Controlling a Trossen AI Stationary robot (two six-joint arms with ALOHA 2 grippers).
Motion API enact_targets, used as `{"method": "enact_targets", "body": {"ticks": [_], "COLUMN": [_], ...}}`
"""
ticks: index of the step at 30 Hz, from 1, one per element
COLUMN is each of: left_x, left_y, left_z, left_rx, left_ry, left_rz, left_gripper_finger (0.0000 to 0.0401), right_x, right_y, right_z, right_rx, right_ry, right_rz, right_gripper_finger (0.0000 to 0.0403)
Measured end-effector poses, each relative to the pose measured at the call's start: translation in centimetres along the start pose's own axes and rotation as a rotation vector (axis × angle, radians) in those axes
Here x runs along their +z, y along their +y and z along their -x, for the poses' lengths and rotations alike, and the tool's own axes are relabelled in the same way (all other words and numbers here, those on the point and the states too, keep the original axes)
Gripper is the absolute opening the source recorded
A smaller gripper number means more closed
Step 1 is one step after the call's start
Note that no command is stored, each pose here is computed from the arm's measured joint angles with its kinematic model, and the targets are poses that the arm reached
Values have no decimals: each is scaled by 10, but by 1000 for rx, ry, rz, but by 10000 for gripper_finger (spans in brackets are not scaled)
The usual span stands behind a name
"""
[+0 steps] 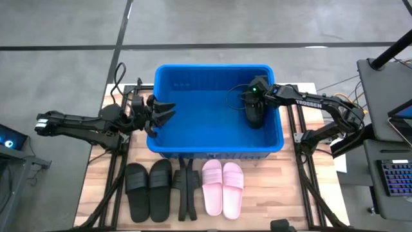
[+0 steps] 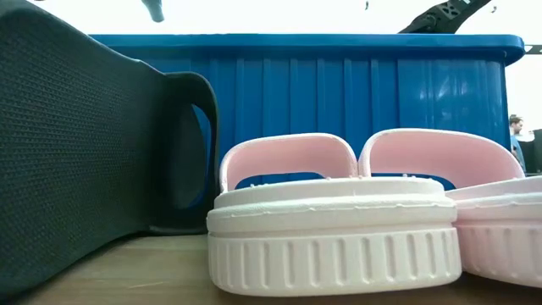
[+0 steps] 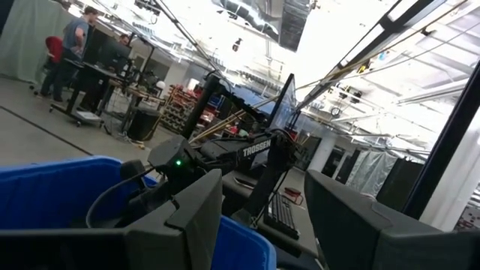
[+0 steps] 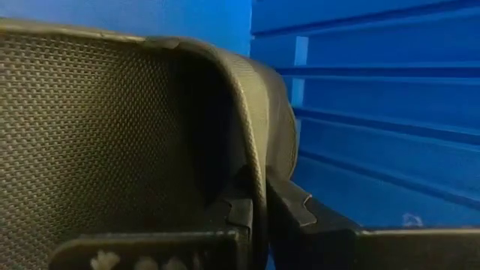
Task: Pick and place slides into bin
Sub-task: Put the black slide into the blue bin
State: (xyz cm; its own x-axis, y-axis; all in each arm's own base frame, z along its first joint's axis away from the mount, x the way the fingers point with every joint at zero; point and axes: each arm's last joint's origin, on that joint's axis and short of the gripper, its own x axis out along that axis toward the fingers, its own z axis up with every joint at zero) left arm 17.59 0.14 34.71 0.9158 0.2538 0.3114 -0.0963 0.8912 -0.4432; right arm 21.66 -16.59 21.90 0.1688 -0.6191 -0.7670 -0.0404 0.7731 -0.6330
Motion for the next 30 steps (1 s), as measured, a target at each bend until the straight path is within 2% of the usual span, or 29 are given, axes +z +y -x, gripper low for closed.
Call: {"method": "enact_targets", "body": {"ticks": [4, 15, 22, 30], "left_x": [-1, -1, -1, -2], "left_y": [0, 0, 0, 0], "left_z": [0, -1, -1, -1], "left_rx": [1, 1, 2, 3], "left_ry": [3, 5, 7, 8], "left_rz": [-1, -1, -2, -2], "left_gripper_finger": [176, 176, 176, 176], "right_x": [0, -1, -2, -3], "right_y": [0, -1, -2, -2], "right_z": [0, 0, 1, 1], "right_rx": [-8, -32, -54, -79], "right_ry": [11, 41, 70, 113], "right_rz": [19, 218, 217, 223], "right_gripper_finger": [12, 12, 17, 66]}}
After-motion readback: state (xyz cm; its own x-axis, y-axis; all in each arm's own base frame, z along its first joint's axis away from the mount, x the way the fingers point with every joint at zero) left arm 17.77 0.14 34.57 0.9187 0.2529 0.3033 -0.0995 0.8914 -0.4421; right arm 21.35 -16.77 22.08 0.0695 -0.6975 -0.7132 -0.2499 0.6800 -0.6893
